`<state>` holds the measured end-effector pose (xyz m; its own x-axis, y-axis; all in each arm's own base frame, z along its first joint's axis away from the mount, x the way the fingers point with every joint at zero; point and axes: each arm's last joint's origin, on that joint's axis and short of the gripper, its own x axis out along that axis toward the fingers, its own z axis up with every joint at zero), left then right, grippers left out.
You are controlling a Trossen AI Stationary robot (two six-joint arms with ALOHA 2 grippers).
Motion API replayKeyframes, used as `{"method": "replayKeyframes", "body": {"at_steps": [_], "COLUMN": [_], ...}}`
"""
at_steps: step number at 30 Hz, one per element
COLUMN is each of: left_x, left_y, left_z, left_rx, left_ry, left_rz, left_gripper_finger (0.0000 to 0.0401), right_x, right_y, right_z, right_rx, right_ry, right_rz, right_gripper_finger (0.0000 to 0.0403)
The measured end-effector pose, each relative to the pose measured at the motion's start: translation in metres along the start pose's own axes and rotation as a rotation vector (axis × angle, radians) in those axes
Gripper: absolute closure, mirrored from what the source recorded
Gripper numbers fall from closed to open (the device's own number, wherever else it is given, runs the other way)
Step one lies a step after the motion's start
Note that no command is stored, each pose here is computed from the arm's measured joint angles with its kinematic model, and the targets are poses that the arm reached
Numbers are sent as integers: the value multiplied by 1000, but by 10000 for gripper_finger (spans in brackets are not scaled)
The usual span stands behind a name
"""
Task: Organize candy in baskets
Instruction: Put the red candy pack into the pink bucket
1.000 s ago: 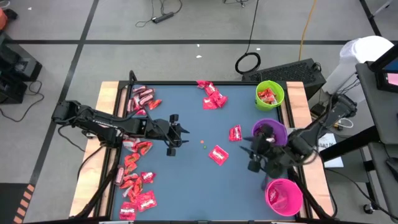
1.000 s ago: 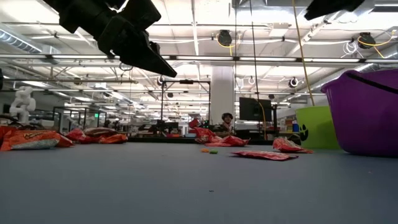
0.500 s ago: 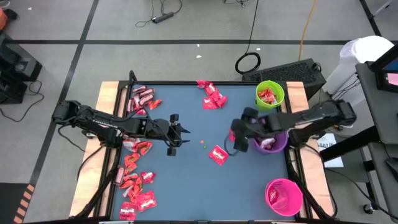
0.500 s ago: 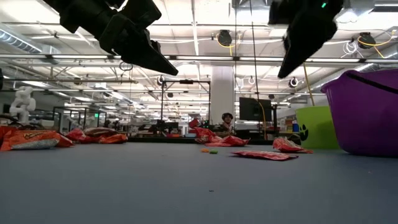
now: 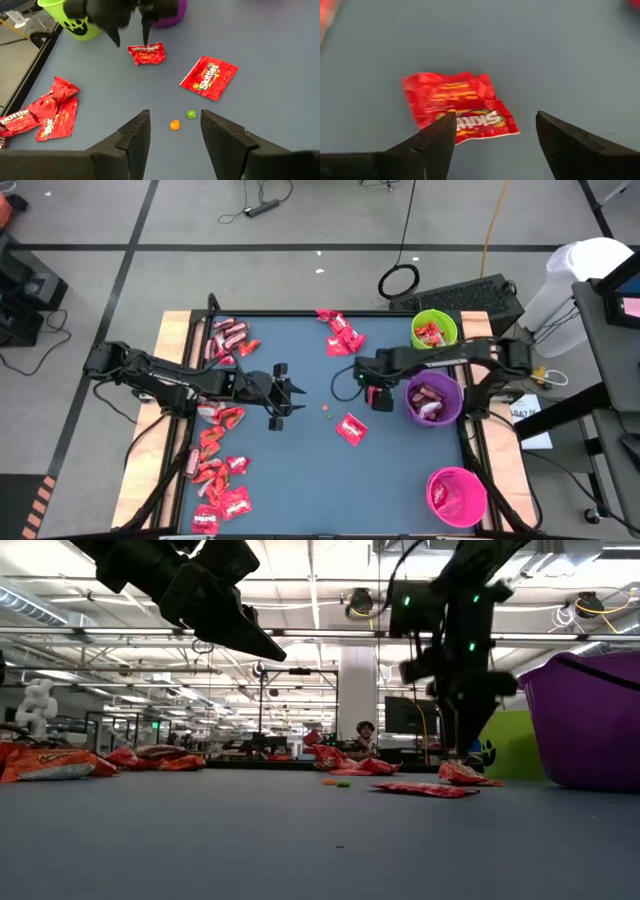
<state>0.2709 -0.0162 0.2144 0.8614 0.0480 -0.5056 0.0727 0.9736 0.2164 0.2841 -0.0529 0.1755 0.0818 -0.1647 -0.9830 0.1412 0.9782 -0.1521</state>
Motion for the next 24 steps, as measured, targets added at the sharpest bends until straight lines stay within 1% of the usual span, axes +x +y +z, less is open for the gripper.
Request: {"method": "replayKeyframes", "body": {"at_steps": [3, 6, 10, 14, 20, 22, 24], "left_x": [0, 0, 0, 0, 0, 0, 0], "left_y": [0, 0, 0, 0, 0, 0, 0], "left_z": [0, 0, 0, 0, 0, 0, 0], "left_rx": [0, -1, -1, -1, -4, -23, -26], "left_ry": [0, 0, 0, 0, 0, -1, -1], "left_rz": [0, 0, 0, 0, 0, 0, 0], "left_gripper_finger": [221, 221, 221, 221, 221, 221, 221], "right_x": [17, 28, 34, 33, 31, 27, 21], "right_y": [-4, -5, -6, -5, -5, -5, -4], "right_z": [1, 3, 4, 4, 5, 7, 10], "right_rx": [-3, -11, -35, -49, -57, -66, -72], "right_ry": [63, 91, 96, 90, 74, 79, 89], "right_rz": [50, 107, 128, 136, 127, 127, 127], "right_gripper_finger": [147, 153, 178, 234, 346, 374, 389]}}
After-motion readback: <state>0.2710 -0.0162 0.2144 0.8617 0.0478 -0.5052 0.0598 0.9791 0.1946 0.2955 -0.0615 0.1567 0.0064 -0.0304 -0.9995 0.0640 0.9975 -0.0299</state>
